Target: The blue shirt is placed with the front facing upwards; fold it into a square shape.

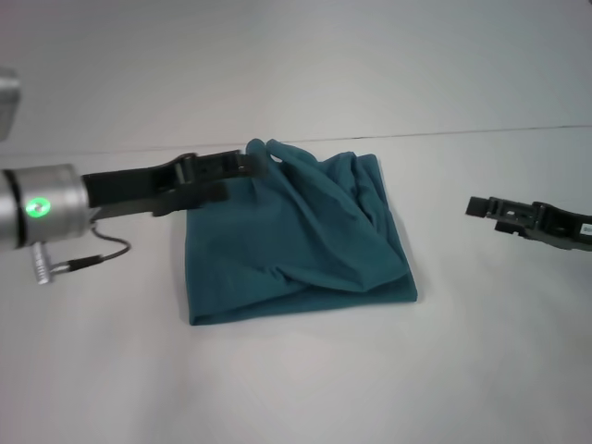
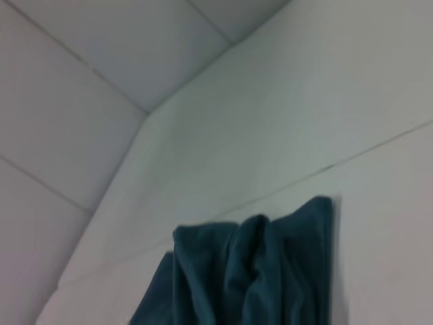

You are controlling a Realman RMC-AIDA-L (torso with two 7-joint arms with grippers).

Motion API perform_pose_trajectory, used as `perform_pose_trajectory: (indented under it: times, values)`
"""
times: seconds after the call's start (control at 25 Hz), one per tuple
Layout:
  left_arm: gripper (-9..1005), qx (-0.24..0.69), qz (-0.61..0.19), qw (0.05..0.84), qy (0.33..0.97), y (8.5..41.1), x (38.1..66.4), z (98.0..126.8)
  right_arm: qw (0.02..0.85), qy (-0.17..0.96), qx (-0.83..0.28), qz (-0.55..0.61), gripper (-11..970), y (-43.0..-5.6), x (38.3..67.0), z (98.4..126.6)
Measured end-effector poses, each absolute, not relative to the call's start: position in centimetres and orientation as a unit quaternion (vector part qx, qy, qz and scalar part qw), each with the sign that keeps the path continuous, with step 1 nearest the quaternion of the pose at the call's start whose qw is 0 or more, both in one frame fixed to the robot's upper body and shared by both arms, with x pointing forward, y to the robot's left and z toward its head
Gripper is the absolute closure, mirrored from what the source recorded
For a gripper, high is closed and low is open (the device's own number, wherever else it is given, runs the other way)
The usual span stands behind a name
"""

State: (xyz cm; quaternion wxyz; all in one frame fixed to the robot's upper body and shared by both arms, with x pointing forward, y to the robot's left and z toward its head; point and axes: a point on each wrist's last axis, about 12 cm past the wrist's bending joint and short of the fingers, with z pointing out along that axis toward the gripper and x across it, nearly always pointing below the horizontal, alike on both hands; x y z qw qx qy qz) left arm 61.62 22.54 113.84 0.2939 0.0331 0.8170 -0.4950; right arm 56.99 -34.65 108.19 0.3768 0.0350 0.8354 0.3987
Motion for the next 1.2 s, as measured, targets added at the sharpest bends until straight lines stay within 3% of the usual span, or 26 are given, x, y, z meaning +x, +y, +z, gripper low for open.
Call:
perform_pose_trajectory:
  times: [0.52, 0.8, 1.2]
  values:
    - [137, 0.019, -0.451, 0.262, 0.853, 26.9, 58.7, 111.6, 0.277, 0.883, -0.051, 0.376, 18, -31.4, 61.7, 112.8]
    - [136, -0.032, -0.431, 0.278, 0.858, 27.3, 59.0, 110.6, 0.262, 0.881, -0.049, 0.391, 18, -30.6, 62.3, 114.0]
    - [136, -0.049, -0.412, 0.287, 0.863, 27.1, 59.6, 110.0, 0.235, 0.893, -0.032, 0.382, 18, -32.5, 62.4, 115.7]
